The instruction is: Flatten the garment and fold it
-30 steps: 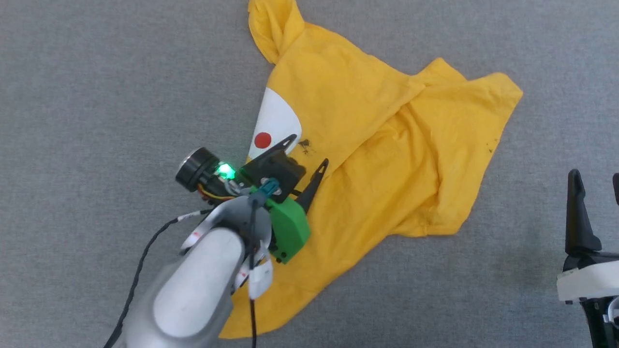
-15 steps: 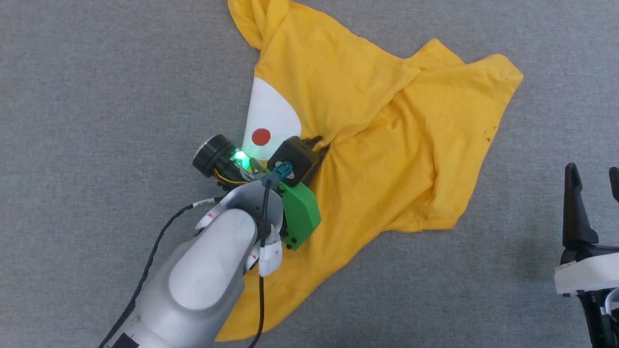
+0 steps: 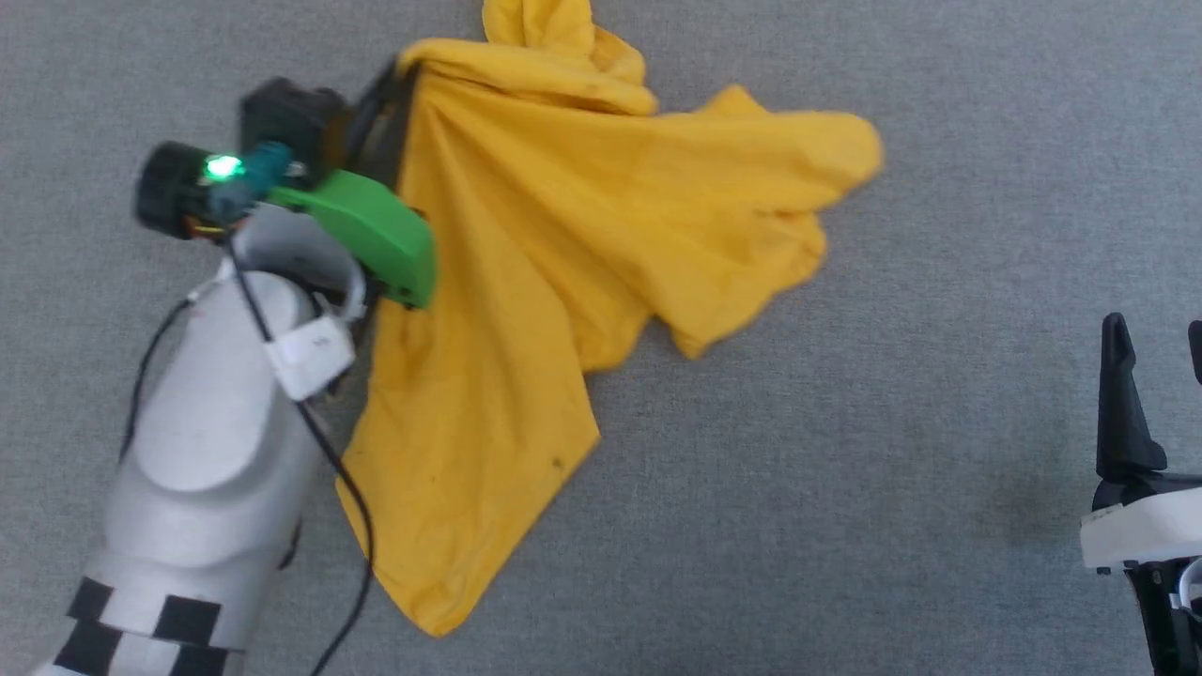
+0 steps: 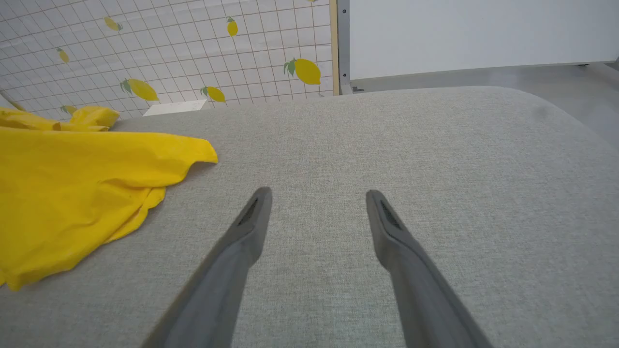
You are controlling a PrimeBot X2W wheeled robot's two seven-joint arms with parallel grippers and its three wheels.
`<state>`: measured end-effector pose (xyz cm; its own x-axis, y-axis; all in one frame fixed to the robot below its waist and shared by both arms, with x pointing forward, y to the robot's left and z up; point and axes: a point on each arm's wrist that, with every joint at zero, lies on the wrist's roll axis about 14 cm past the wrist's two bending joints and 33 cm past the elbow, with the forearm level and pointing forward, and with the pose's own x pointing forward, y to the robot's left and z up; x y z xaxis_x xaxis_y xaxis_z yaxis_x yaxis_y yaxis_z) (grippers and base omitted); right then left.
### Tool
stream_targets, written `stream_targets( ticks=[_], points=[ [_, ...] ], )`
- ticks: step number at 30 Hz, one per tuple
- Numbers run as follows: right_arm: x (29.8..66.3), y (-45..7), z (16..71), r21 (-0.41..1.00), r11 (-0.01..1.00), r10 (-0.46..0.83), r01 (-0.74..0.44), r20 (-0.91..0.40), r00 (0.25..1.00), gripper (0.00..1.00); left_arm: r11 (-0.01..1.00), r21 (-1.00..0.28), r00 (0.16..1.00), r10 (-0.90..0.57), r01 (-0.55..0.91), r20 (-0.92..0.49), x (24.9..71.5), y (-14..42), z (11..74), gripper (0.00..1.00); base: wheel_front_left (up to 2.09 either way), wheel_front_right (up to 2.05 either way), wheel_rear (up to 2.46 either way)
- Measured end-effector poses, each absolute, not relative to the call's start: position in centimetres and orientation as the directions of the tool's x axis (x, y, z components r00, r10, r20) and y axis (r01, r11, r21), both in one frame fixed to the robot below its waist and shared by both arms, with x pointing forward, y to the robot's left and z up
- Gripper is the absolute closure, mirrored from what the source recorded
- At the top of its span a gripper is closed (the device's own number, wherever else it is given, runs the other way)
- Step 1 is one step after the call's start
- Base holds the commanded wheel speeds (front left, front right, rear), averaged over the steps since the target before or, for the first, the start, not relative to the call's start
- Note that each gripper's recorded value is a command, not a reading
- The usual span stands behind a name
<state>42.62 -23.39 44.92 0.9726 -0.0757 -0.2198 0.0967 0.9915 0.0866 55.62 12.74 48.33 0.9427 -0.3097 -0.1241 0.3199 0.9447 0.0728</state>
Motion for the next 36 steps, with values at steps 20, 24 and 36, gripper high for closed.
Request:
stream_targets(
  ticks=[20, 24, 36],
  points=[
    [41.3, -23.4, 46.4, 0.084, 0.992, -0.075, 0.094, -0.204, 0.976, 0.00, 0.981, -0.157, 0.974, -0.083, 0.117, 0.209, 51.9, 15.0, 54.3, 0.00, 0.00, 0.00, 0.00],
    [40.5, -23.4, 47.0, 0.090, 0.992, -0.074, 0.093, -0.194, 0.978, 0.00, 0.989, -0.142, 0.965, 0.007, 0.032, 0.264, 47.4, 16.7, 55.9, 0.00, 0.00, 0.00, 0.00],
    [40.5, -21.8, 47.5, 0.095, 0.994, -0.024, 0.043, -0.196, 0.980, 0.00, 0.965, -0.224, 0.978, 0.168, -0.137, 0.122, 38.5, 18.3, 52.7, 0.00, 0.00, 0.00, 0.00]
  ],
)
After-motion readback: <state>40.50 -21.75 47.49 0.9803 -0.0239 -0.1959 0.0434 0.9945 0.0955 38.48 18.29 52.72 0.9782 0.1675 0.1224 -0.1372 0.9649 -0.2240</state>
